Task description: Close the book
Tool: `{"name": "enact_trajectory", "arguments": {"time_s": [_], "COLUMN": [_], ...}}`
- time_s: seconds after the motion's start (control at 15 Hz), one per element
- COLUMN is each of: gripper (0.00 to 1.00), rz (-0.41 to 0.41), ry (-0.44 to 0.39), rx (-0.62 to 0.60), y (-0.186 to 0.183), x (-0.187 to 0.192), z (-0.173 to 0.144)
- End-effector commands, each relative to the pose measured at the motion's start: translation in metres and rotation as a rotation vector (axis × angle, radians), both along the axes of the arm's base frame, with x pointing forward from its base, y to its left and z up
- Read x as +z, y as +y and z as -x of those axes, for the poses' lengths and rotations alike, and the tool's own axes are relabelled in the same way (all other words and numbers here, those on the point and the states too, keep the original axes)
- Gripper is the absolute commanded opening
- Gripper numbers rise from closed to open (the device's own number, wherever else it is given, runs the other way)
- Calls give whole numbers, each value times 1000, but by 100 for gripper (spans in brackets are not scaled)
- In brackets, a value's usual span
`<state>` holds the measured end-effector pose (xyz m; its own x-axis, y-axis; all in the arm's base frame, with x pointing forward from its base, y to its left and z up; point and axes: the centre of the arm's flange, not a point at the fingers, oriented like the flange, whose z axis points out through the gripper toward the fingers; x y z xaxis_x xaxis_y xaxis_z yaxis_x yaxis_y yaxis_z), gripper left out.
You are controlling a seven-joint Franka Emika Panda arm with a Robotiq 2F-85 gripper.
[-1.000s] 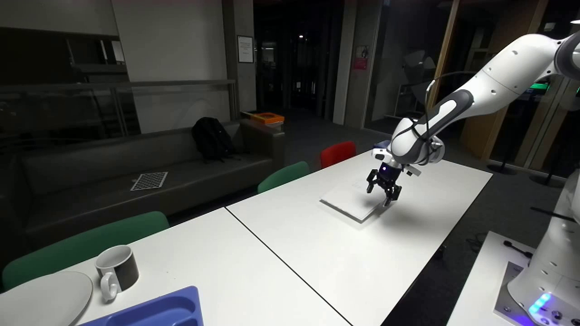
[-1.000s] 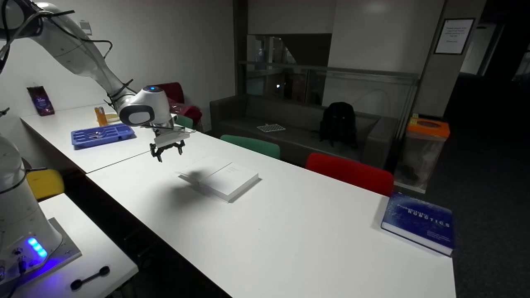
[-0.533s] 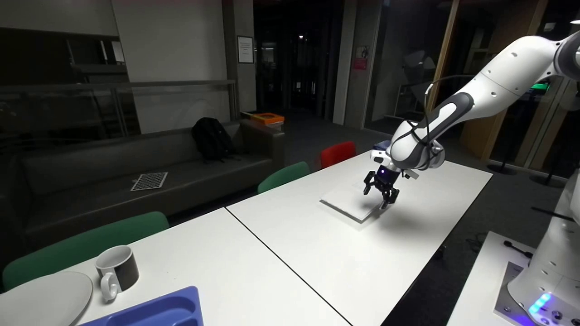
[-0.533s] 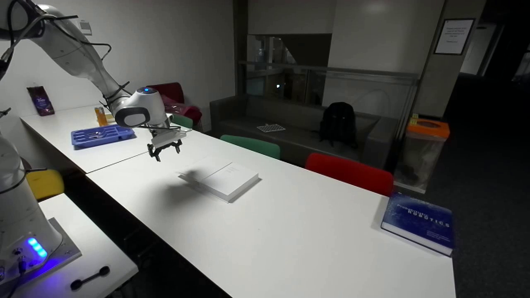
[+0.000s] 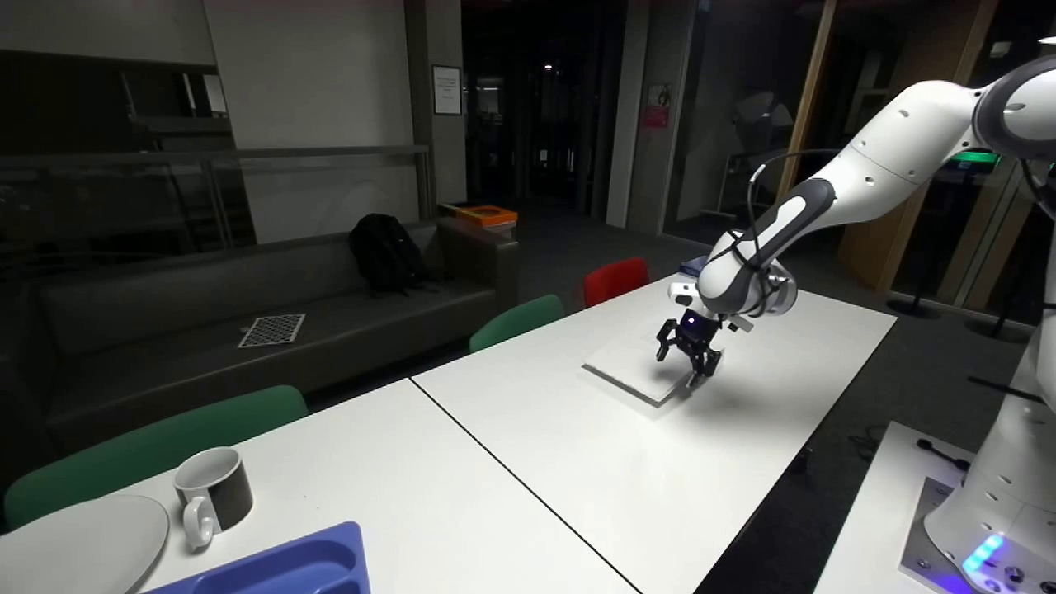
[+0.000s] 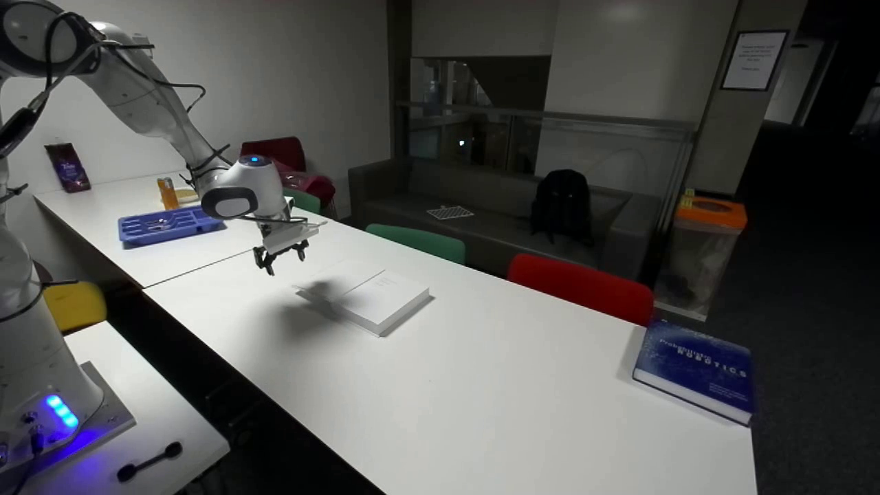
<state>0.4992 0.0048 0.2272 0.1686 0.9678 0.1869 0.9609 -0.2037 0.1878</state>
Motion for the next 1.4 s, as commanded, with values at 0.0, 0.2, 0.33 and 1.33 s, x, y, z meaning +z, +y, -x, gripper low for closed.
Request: {"name": "enact_trajectory", "arguments": {"time_s": [0.0, 0.2, 0.33, 1.33], "gripper": [100, 100, 100, 100], "rz": [-8, -25, -31, 46], "ry": [-34, -36, -42, -140], "rx": [18, 17, 23, 14], "y": [-16, -22, -22, -8], "x": [-16, -24, -30, -30], "z": [-26, -34, -33, -29]}}
